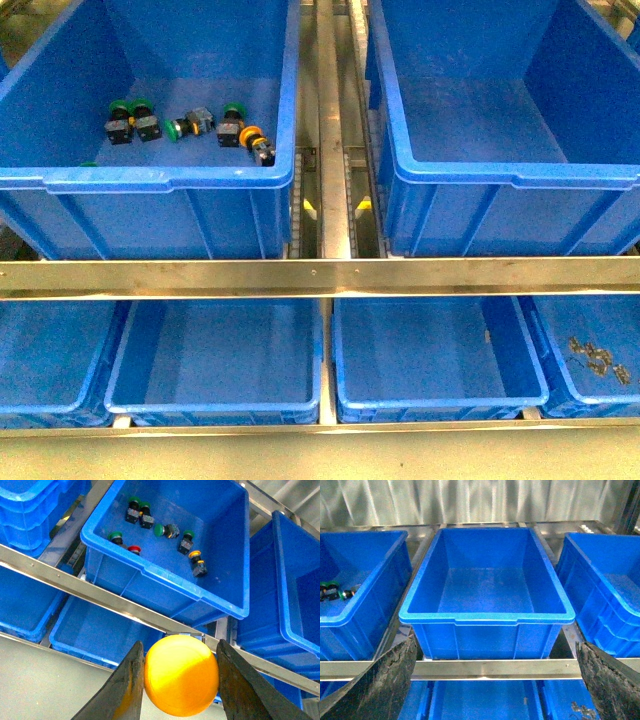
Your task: Pick red and yellow buttons and place in box
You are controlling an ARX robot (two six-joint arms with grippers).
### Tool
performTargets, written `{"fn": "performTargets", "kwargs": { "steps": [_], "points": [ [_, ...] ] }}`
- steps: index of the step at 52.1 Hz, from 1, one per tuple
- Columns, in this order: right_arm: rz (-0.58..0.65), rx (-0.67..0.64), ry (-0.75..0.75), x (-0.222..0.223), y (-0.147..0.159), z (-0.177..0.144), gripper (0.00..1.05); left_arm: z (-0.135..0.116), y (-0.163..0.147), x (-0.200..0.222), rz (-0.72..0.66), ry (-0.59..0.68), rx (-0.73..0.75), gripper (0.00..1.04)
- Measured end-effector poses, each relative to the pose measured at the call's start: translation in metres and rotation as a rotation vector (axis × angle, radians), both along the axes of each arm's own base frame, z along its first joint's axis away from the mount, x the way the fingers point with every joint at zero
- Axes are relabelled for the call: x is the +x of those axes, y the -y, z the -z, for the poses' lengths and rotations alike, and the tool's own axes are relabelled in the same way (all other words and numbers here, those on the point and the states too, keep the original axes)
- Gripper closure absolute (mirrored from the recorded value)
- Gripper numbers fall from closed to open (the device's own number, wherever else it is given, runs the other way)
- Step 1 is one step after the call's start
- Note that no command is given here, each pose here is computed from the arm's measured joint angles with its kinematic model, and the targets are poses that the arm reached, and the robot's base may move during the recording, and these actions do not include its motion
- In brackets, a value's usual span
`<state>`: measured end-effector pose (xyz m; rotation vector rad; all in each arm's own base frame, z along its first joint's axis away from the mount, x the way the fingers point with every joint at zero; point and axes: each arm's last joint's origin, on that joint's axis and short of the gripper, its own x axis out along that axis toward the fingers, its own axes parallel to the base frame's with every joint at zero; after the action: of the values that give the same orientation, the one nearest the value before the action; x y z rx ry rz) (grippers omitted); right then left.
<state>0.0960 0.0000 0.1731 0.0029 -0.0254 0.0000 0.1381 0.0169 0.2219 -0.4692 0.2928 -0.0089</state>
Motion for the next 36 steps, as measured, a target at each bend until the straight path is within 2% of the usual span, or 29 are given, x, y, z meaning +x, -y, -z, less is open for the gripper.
{"fn": "performTargets", "kwargs": {
  "steps": [8,13,20,25,32,36],
  "points": [
    [0.0,0.0,0.0,0.0,0.0,0.0,0.07,0.003,0.0,0.005,0.039,0.027,-0.017,0.72],
    [0.0,0.0,-0.001,0.0,0.0,0.0,0.07,0.0,-0.005,0.018,0.109,0.095,-0.056,0.72],
    [0.0,0.0,0.0,0.0,0.0,0.0,0.07,0.004,-0.02,0.069,0.109,0.172,-0.144,0.72],
    [0.0,0.0,0.0,0.0,0.0,0.0,0.07,0.01,-0.022,0.101,0.165,0.188,-0.212,0.72],
    [0.0,0.0,0.0,0.0,0.0,0.0,0.07,0.02,-0.014,0.133,0.361,0.209,-0.341,0.72],
    [0.0,0.0,0.0,0.0,0.0,0.0,0.07,0.029,0.001,0.147,0.479,0.187,-0.391,0.72]
  ]
}}
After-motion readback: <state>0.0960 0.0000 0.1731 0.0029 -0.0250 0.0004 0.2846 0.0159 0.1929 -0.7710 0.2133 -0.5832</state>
